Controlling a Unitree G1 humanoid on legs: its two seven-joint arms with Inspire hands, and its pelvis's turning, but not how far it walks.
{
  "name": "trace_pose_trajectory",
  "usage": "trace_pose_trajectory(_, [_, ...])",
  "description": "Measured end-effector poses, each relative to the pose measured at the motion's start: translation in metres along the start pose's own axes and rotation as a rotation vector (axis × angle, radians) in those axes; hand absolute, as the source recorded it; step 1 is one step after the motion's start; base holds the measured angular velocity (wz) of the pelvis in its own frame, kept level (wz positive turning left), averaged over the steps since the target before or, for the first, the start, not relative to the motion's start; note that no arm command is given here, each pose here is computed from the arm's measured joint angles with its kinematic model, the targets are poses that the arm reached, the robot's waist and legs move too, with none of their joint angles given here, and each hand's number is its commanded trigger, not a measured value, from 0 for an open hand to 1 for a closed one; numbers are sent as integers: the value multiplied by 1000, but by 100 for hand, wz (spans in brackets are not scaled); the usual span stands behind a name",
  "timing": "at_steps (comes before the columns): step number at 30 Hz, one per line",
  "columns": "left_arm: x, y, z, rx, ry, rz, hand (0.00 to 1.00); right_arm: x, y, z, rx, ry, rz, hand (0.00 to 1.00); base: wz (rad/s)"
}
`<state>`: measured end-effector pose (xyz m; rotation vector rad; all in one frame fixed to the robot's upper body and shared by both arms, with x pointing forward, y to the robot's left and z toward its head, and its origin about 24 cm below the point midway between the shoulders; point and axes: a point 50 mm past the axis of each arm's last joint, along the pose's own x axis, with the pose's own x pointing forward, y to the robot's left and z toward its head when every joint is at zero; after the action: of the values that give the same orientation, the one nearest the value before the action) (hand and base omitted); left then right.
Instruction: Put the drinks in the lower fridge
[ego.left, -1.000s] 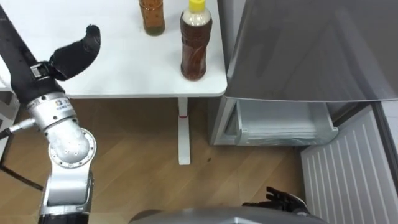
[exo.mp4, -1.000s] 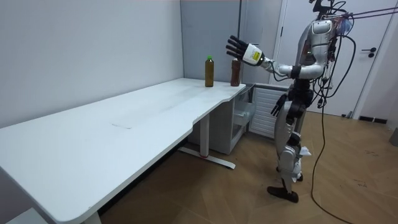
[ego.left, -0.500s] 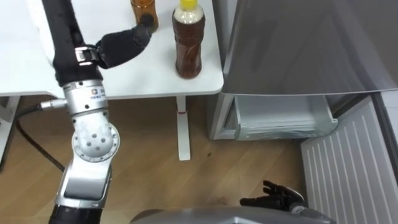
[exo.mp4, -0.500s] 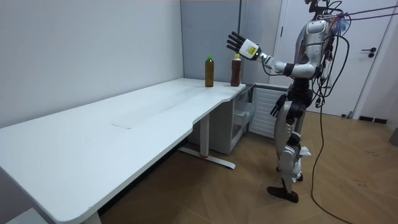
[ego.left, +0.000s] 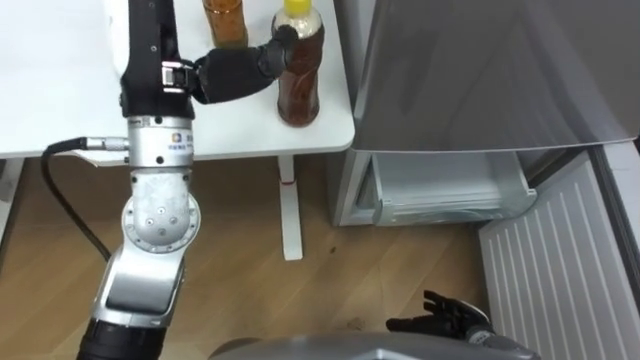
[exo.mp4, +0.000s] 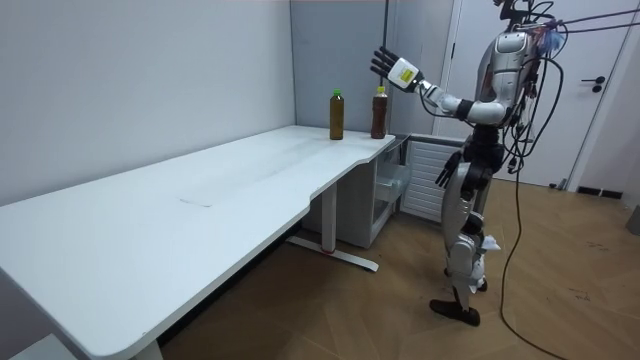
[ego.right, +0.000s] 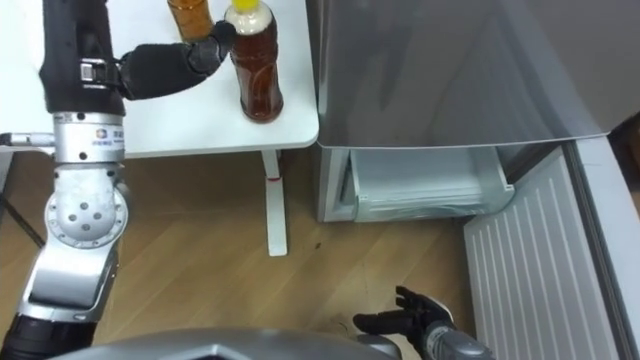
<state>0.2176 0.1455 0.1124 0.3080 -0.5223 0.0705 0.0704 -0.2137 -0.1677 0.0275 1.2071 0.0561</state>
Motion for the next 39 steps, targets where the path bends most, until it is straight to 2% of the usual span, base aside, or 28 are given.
trace_pose_trajectory(11, [-4, -7, -6, 1, 34, -99, 0, 0, 0, 0, -1, 1, 10, 0, 0])
trace_pose_trajectory(24, [-5, -9, -6, -9, 41, -125, 0, 0, 0, 0, 0, 5, 10, 0, 0])
trace_pose_trajectory(39, [-16, -23, -27, -82, 176, -209, 0, 0, 0, 1, -2, 3, 10, 0, -2])
